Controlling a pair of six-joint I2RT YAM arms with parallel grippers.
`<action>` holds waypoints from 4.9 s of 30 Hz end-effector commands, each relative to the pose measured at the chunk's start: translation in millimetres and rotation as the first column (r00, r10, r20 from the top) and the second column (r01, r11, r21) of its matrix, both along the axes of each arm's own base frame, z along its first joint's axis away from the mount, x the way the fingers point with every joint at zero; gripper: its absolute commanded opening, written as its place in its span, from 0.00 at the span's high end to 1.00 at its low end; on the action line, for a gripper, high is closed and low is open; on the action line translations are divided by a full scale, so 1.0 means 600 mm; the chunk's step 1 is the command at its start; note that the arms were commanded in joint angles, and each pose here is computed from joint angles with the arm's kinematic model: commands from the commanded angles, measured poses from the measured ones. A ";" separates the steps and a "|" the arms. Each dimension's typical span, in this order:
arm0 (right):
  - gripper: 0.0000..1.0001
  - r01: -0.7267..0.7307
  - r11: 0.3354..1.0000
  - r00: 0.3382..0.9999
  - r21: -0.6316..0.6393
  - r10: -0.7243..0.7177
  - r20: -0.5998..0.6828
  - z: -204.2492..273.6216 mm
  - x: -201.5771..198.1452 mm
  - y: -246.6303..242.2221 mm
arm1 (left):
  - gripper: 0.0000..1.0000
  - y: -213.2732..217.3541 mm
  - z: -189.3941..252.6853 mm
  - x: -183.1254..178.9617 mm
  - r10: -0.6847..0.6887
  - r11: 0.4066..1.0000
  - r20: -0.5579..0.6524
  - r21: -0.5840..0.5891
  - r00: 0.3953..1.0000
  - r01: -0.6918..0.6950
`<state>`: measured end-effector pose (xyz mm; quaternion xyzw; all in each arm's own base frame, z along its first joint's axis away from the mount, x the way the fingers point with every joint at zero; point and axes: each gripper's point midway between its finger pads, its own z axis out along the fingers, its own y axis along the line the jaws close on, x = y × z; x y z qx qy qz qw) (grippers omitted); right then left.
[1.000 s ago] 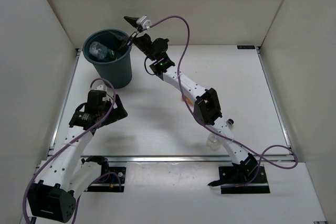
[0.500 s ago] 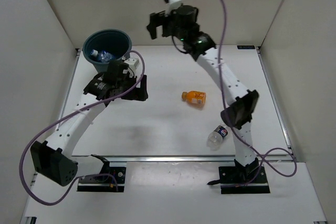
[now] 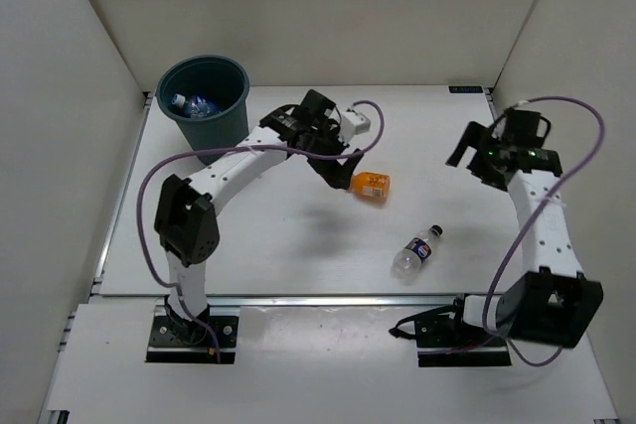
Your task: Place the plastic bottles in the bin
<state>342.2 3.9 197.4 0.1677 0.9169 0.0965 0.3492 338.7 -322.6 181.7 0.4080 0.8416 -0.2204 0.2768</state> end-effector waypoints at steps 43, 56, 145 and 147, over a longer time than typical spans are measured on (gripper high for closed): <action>0.00 0.064 0.997 0.994 0.043 -0.067 0.083 0.001 -0.118 -0.062 | 0.42 -0.163 -0.164 0.060 -0.268 0.961 0.120 -0.031 0.956 0.273; 0.01 0.078 0.996 0.990 0.035 -0.082 0.118 0.001 -0.135 -0.061 | 0.40 0.133 0.272 0.207 0.595 0.779 0.323 -0.455 0.736 -0.430; 0.67 -0.683 0.701 0.004 -0.207 0.286 0.958 0.411 0.244 0.830 | 0.01 0.573 -0.001 -0.175 0.937 0.242 0.263 -0.015 0.229 -0.970; 0.66 -0.679 0.708 -0.007 -0.195 0.259 0.966 0.406 0.243 0.835 | 0.01 0.573 -0.003 -0.175 0.932 0.244 0.277 -0.003 0.234 -0.970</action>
